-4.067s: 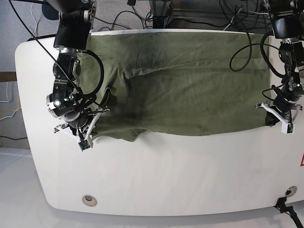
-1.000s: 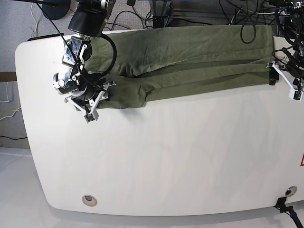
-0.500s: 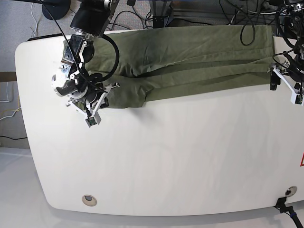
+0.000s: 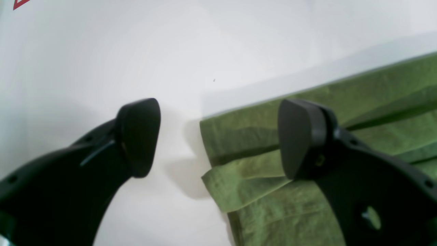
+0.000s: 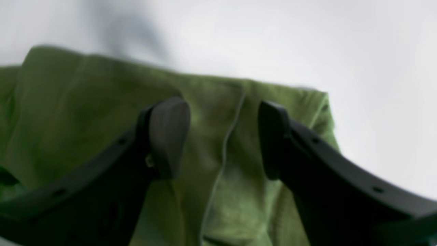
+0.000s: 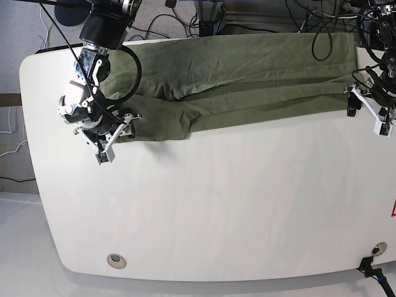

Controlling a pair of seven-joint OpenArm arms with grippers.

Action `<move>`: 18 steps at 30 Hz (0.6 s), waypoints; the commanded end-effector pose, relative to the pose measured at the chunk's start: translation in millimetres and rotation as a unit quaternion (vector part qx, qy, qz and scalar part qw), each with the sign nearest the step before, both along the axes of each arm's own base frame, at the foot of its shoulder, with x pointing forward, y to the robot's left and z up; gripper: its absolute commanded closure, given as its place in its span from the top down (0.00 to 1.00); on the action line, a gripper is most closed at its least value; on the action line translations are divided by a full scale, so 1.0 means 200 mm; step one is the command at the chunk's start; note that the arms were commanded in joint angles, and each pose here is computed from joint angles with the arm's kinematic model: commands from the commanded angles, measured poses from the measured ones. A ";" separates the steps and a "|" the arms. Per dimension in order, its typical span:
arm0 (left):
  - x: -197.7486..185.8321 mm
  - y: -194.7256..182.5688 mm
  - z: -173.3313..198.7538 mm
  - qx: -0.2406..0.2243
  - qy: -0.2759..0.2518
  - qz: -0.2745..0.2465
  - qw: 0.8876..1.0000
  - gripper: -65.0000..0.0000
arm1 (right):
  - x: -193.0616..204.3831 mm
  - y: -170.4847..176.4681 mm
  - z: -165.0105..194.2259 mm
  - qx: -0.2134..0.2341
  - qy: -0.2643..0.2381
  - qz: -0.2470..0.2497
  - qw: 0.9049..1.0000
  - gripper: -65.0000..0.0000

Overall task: Fold the T-shirt properly
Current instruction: 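Release the front edge and regrasp the hem end with the right gripper, then fold the hem end toward the collar with the right gripper, left gripper repositioning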

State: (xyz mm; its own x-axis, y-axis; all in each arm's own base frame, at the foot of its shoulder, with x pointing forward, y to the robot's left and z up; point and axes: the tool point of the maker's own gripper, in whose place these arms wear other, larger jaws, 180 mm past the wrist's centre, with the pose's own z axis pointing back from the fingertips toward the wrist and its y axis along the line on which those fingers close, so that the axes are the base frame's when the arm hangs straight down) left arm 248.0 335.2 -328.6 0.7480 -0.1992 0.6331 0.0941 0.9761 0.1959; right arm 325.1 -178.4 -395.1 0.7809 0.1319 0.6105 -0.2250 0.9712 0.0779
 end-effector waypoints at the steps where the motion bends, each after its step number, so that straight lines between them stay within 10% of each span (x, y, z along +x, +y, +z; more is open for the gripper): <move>1: 0.04 0.02 0.06 0.009 -0.019 -0.004 1.000 0.77 | 0.05 0.01 0.02 0.011 -0.017 0.000 1.000 0.53; 11: 0.04 0.02 0.06 0.009 -0.019 -0.004 1.000 0.77 | 0.00 0.07 -0.03 0.028 -0.012 0.004 1.000 0.51; 18: 0.04 0.02 0.06 0.009 -0.019 -0.003 1.000 0.77 | 0.01 0.16 0.00 0.067 -0.023 0.006 0.997 0.00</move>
State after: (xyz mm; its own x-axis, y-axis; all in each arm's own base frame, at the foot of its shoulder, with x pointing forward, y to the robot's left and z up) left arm 248.4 335.4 -328.1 0.7473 -0.1993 0.6339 0.0933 0.9760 0.1969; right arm 315.6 -146.7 -411.5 0.7873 0.0654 0.6131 -0.2317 0.9528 0.1960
